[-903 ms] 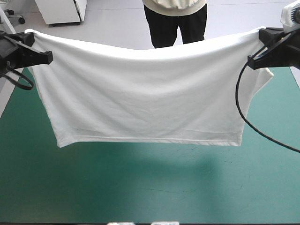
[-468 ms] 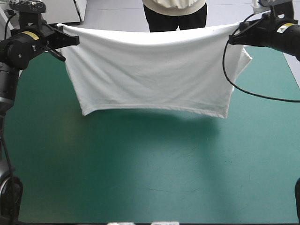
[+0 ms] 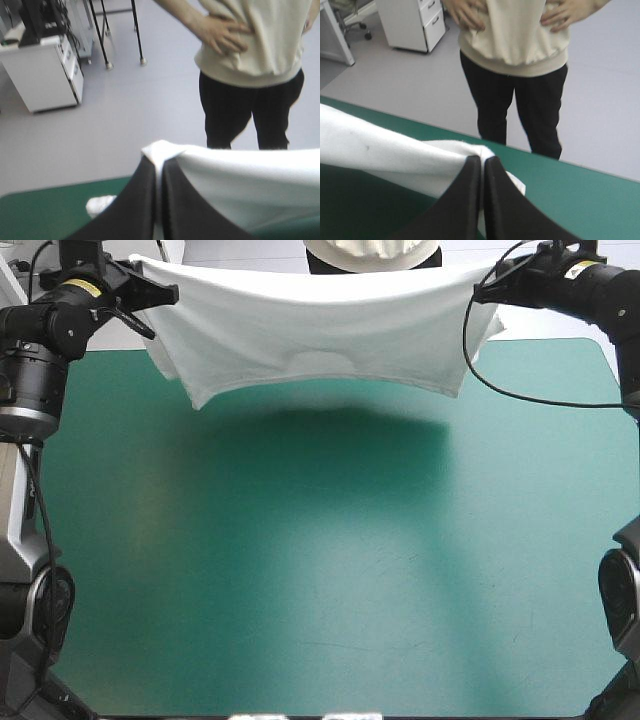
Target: Fold the cloth
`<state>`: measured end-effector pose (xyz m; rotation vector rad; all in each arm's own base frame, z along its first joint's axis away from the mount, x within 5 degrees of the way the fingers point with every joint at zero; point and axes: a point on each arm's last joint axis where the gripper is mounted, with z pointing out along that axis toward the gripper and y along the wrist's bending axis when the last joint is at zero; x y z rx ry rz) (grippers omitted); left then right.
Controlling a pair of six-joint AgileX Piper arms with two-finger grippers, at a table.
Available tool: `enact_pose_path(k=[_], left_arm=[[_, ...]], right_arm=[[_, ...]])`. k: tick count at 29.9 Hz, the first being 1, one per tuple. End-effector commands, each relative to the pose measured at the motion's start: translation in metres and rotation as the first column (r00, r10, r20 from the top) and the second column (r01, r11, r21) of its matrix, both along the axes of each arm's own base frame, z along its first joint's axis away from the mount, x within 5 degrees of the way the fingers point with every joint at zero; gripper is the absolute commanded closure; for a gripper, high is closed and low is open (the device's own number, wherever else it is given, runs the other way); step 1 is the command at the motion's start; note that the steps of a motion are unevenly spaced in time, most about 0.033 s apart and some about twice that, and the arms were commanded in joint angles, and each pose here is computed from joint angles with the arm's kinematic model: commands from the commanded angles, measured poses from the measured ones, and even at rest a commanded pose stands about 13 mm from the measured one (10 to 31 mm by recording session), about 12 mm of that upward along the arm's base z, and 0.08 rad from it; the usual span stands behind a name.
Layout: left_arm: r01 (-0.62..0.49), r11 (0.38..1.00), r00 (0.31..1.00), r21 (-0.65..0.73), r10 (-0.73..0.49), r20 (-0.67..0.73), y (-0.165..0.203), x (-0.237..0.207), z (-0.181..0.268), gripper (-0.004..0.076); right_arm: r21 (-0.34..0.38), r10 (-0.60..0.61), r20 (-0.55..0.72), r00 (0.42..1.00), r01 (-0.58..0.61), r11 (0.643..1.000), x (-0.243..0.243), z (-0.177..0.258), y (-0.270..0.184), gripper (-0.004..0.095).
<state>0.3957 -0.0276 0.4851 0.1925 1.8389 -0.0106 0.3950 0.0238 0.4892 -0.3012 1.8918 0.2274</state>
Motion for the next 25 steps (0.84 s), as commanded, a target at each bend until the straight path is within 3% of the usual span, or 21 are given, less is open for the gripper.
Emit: enact_pose_path(k=[1,5,11,15,20,25], left_arm=[[0.009,1.0,0.997,-0.008,-0.01,-0.072,-0.001,0.0,-0.004,0.0733],[0.004,0.999,0.936,-0.031,-0.015,-0.352,-0.003,0.015,-0.053,0.0733],[0.017,0.998,0.841,-0.058,-0.046,-0.539,-0.007,0.01,-0.107,0.0733],[0.047,0.999,0.786,-0.024,-0.052,-0.616,-0.006,-0.006,-0.137,0.0733],[0.081,0.996,0.769,0.041,-0.036,-0.638,-0.001,-0.03,-0.162,0.0733],[0.109,0.985,0.743,0.134,0.009,-0.669,0.006,-0.055,-0.174,0.0733]], right_arm=[[0.011,0.039,-0.036,0.999,-0.039,0.999,0.001,-0.002,0.001,0.0925],[0.03,0.085,-0.239,0.967,-0.08,0.996,0.017,-0.04,0.004,0.0925],[0.032,0.089,-0.426,0.9,-0.083,0.996,0.015,-0.08,0.003,0.0924],[0.026,0.098,-0.51,0.855,-0.099,0.995,0.006,-0.106,0.003,0.0924],[0.014,0.101,-0.567,0.817,-0.113,0.994,-0.015,-0.125,0.003,0.0925],[-0.043,0.057,-0.638,0.768,-0.11,0.993,-0.051,-0.145,-0.001,0.0925]])
